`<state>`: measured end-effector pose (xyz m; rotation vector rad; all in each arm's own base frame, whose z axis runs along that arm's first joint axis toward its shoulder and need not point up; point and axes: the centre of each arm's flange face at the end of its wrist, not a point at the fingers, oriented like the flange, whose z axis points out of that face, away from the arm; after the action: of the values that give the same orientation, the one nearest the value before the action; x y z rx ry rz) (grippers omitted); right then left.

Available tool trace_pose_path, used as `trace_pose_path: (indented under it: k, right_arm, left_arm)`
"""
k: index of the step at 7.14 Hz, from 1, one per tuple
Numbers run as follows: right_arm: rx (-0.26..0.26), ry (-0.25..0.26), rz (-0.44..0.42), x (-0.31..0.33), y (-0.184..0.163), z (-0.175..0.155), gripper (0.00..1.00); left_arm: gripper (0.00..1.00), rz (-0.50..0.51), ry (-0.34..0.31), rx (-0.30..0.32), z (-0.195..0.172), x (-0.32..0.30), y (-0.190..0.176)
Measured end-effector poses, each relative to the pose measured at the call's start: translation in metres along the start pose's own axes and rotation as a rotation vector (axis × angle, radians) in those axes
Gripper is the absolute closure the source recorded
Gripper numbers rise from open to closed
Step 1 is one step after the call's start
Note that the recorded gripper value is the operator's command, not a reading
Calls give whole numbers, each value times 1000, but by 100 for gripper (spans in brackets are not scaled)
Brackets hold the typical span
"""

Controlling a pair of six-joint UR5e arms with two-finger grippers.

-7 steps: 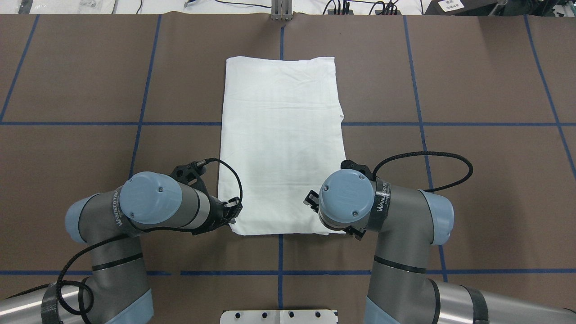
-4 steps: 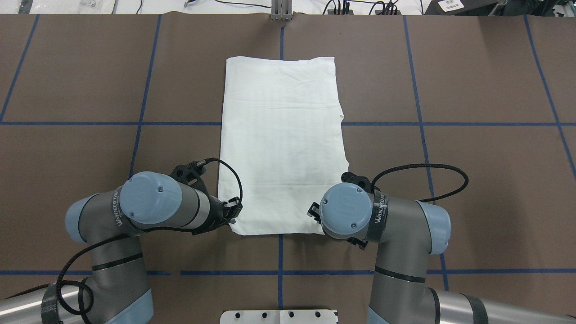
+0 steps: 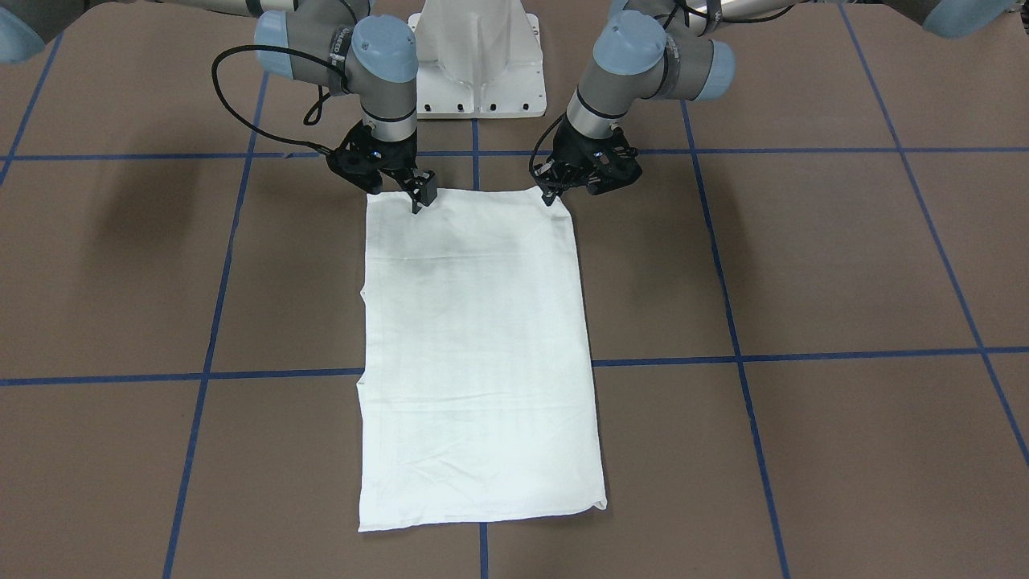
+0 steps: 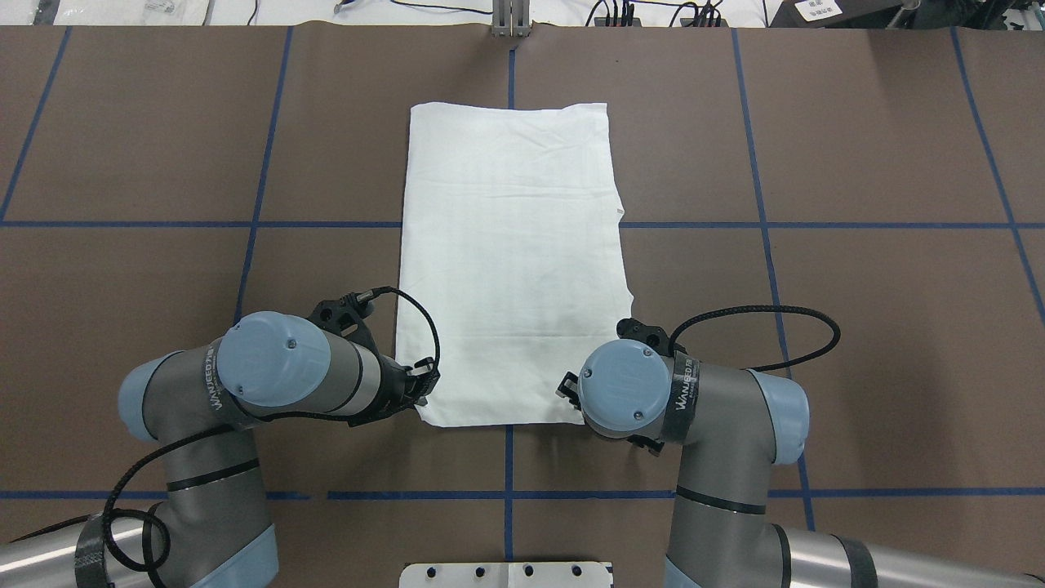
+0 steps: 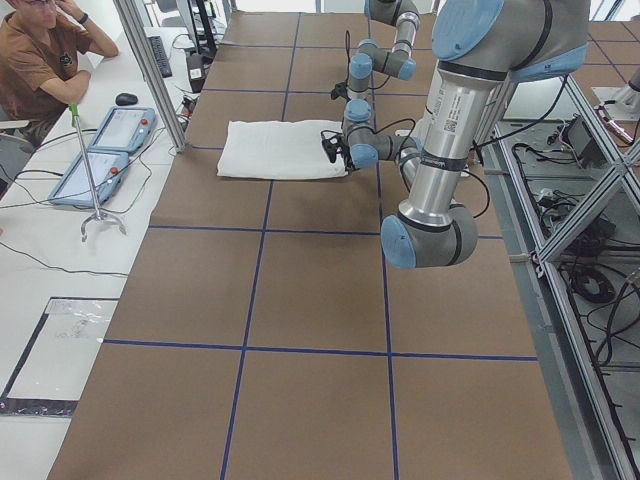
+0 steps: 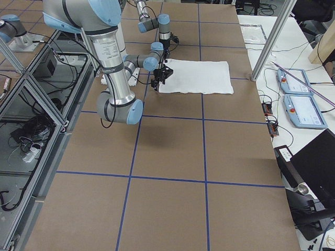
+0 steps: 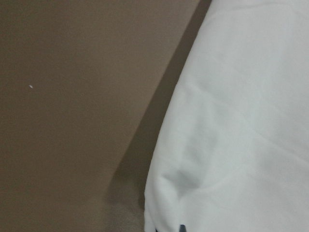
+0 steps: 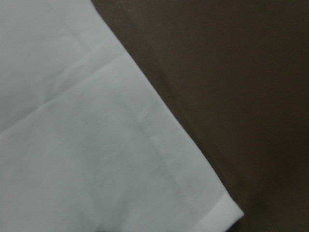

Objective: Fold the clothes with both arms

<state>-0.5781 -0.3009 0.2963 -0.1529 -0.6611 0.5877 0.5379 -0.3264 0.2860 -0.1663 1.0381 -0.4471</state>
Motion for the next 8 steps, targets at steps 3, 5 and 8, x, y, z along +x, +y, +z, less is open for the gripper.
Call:
trace_pose_path:
  k: [3, 5, 8]
  right_arm:
    - [-4, -19, 3, -2, -1, 0, 54]
    - [-3, -22, 4, -3, -2, -2, 73]
    - [-7, -30, 6, -5, -4, -10, 81]
  left_arm:
    - [100, 0, -1, 1, 0, -1, 0]
    - [100, 0, -1, 1, 0, 0, 0]
    - [100, 0, 1, 0, 0, 0, 0]
